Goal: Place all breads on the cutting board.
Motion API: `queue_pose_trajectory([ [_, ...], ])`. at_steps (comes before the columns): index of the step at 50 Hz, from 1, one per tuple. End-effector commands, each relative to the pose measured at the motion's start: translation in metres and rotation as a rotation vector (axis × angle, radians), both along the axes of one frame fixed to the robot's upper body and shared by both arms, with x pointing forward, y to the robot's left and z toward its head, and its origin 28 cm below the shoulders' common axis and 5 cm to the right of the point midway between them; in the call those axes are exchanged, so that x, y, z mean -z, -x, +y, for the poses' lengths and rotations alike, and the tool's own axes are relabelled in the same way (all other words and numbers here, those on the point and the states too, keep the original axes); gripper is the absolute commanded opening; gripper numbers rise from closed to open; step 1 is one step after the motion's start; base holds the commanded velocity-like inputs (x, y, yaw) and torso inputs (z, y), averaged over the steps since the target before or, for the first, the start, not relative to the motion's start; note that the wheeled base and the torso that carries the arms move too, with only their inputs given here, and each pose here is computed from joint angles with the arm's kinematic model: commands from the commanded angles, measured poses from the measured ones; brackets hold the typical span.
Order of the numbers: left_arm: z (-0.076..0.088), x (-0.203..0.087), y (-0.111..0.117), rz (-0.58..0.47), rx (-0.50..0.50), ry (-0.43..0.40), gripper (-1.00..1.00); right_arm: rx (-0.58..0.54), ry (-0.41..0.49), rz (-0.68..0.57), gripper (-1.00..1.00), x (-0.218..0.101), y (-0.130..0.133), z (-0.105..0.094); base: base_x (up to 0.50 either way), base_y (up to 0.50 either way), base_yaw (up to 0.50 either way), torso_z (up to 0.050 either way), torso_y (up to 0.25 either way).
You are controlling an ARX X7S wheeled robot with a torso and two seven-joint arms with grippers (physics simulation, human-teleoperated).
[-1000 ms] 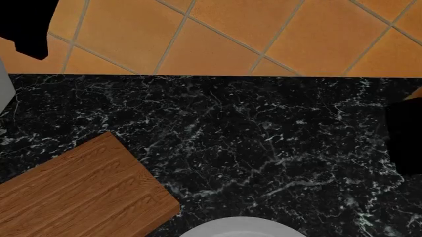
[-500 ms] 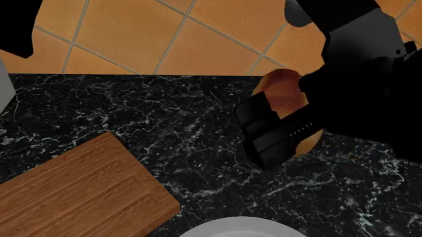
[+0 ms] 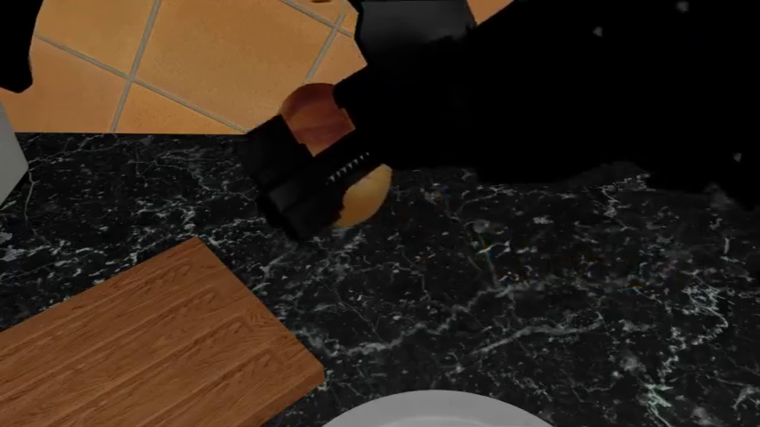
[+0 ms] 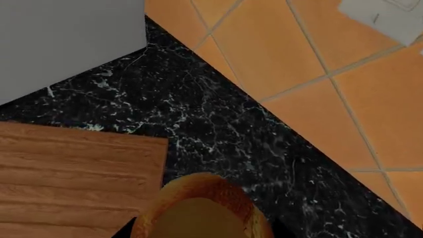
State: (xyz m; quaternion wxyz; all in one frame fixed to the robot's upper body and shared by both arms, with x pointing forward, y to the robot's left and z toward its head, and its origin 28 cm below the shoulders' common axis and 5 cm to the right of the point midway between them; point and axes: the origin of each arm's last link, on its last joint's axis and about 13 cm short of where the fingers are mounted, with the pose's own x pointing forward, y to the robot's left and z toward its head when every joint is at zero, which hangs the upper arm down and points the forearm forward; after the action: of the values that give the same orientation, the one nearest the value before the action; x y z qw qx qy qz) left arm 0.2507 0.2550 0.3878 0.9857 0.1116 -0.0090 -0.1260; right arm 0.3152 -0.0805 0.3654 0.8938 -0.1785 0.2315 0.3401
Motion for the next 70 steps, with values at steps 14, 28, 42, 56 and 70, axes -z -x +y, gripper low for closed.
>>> queue_pose_trajectory([
  [14, -0.004, -0.004, 0.002, -0.037, 0.008, 0.01, 1.0, -0.163, -0.022, -0.025, -1.0, 0.037, -0.037, 0.072, 0.0, 0.0, 0.0, 0.0, 0.0],
  [28, 0.003, 0.0, 0.005, -0.035, -0.001, 0.027, 1.0, -0.223, -0.099, -0.128, -1.0, 0.056, -0.038, 0.109, 0.0, 0.0, 0.0, 0.0, 0.0],
  [42, 0.003, -0.003, 0.004, -0.04, -0.006, 0.029, 1.0, -0.195, -0.226, -0.283, -1.0, 0.122, -0.03, 0.12, 0.0, 0.0, 0.0, 0.0, 0.0],
  [56, 0.003, -0.001, 0.005, -0.042, -0.005, 0.032, 1.0, -0.232, -0.229, -0.209, -1.0, 0.165, -0.015, 0.128, 0.0, 0.0, 0.0, 0.0, 0.0],
  [70, 0.006, 0.002, 0.007, -0.037, -0.014, 0.039, 1.0, -0.252, -0.194, -0.098, -1.0, 0.179, -0.017, 0.128, 0.0, 0.0, 0.0, 0.0, 0.0],
])
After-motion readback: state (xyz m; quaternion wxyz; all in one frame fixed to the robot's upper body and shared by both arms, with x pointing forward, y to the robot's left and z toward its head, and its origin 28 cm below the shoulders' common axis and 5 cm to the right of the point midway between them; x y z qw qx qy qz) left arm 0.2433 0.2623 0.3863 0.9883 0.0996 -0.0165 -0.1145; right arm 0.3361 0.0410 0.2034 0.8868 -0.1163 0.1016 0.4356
